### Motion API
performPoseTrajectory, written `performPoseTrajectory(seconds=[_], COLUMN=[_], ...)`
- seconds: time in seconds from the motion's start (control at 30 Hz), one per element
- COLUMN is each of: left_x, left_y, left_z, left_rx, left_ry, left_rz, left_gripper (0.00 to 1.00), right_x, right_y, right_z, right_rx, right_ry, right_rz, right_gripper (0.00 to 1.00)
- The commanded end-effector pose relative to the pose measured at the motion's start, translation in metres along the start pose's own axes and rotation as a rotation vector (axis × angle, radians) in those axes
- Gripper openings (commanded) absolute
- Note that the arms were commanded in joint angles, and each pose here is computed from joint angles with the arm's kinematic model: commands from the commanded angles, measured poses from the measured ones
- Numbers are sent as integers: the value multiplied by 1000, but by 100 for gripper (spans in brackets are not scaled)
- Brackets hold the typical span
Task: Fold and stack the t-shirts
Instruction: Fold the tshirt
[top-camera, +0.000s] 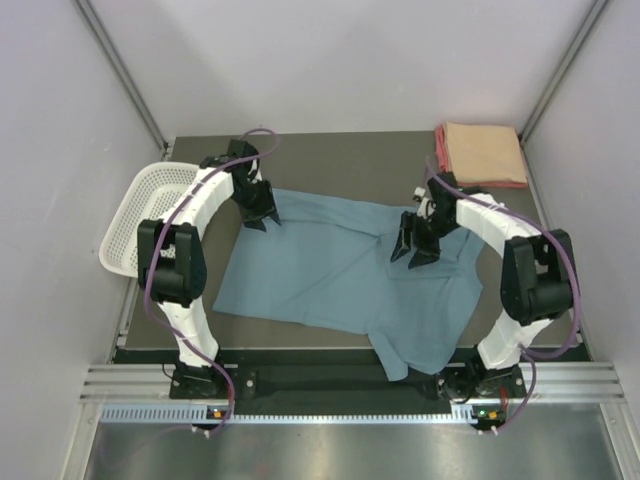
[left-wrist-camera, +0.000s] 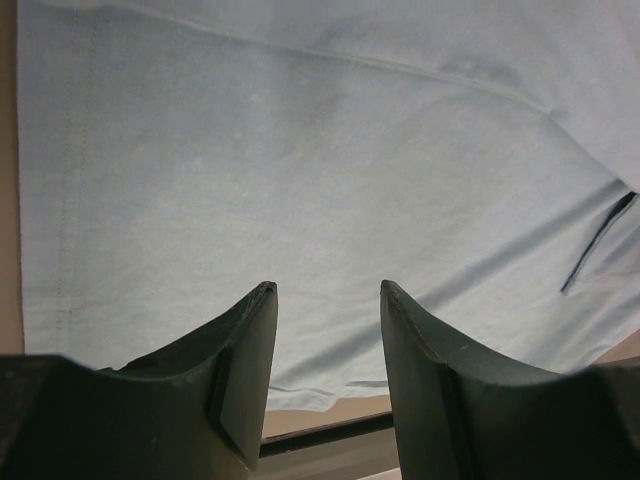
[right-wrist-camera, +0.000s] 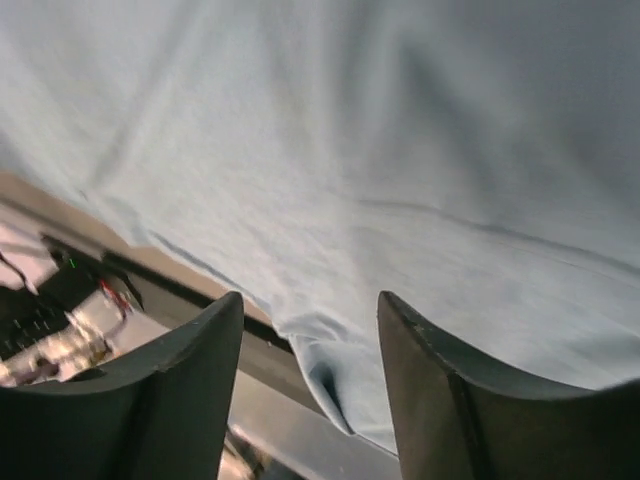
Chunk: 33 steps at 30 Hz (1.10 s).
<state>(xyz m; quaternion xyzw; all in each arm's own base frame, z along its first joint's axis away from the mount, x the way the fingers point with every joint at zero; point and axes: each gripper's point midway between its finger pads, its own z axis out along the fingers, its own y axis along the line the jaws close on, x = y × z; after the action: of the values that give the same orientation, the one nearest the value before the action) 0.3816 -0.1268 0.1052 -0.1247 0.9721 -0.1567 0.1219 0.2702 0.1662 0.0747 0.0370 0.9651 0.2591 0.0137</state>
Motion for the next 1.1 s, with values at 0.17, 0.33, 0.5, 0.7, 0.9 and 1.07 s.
performPoseTrajectory(seconds=[0.17,0.33,0.5,0.7,0.9,1.07], left_x=[-39,-35,-26,-27,-23,-21], left_y=[-27,-30,-27,-26,-25,-25], left_z=[-18,-12,-5,-8,-11,-14], left_rx=[78,106,111,100,100,106], left_ry=[-85,-76,-46,-48,-43,-44], left_rz=[53,65,67,81,86,90], left_gripper=[51,51,50,50,50,50], right_x=[-89,-73,-32,-22,-7,-8], right_y=[-59,-51,-6,10,9,5], right_z=[-71,-76,-24,8,38,50], right_rx=[166,161,134,235,305,312], right_ry=[-338,-366,-178,-135,-66,-66], right_rz=[99,-27,-256,-362,-400,-418], right_gripper=[57,42,46,50,46,39])
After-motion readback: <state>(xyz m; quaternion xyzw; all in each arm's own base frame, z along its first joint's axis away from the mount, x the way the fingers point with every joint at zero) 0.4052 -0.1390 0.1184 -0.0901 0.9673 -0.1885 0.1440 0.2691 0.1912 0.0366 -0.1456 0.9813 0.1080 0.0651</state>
